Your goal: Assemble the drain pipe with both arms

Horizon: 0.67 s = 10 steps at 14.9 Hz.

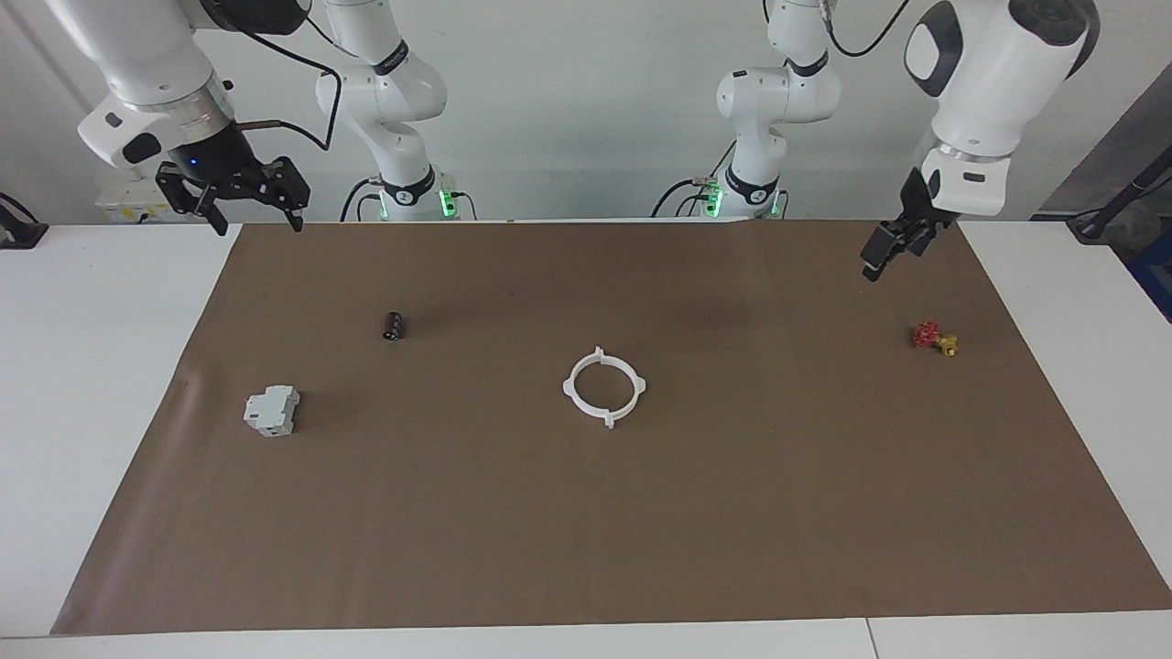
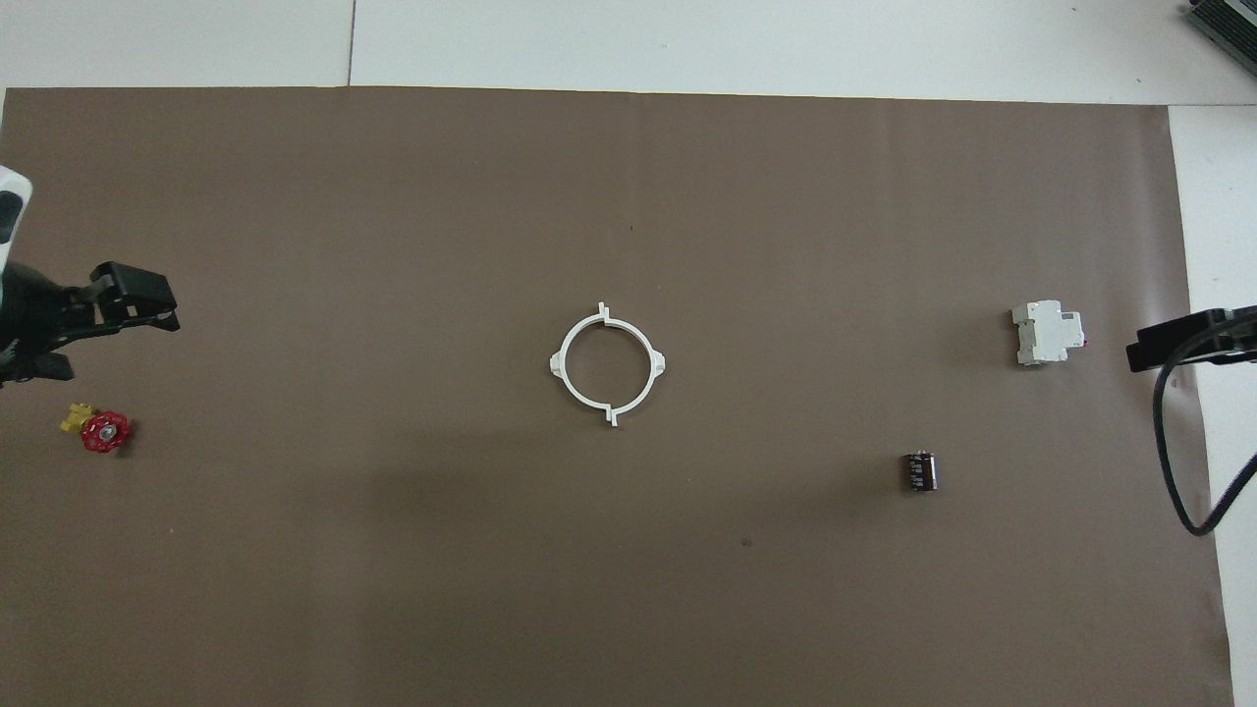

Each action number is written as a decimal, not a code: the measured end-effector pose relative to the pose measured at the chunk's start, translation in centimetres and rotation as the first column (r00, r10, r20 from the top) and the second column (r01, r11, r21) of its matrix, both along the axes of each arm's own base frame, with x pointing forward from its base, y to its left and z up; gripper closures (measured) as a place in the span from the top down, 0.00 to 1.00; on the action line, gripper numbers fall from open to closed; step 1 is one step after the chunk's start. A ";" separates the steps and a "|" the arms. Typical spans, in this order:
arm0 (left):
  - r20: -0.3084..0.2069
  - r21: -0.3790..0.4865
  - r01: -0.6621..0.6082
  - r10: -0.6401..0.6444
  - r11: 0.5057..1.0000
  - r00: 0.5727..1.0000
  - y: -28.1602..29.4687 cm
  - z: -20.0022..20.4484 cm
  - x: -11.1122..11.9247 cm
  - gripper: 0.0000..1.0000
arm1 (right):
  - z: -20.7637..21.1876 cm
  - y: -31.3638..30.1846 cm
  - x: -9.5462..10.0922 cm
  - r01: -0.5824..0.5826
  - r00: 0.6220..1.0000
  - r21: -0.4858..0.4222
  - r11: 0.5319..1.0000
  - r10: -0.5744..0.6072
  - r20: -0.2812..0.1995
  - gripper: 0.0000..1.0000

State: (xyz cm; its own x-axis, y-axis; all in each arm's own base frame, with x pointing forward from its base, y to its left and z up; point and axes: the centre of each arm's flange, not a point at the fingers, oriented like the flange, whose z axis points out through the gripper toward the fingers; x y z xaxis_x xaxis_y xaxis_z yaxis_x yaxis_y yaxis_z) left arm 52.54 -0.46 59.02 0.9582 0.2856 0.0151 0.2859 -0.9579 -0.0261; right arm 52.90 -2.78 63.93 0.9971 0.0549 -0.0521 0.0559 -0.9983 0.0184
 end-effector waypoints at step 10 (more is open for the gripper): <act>-0.017 0.000 0.281 -0.281 0.960 0.960 1.5 -0.8 0.3 1.00 | 0.0 0.0 0.0 0.000 1.000 0.000 1.000 0.000 0.000 1.00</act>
State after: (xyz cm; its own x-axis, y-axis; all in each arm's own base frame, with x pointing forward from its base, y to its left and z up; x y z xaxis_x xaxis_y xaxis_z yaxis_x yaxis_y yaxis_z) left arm 52.83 1.00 58.27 1.0000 0.0048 -0.0008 0.0048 -0.9995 -0.0309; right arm 52.90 -2.78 63.93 0.9971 0.0549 -0.0521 0.0559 -0.9983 0.0184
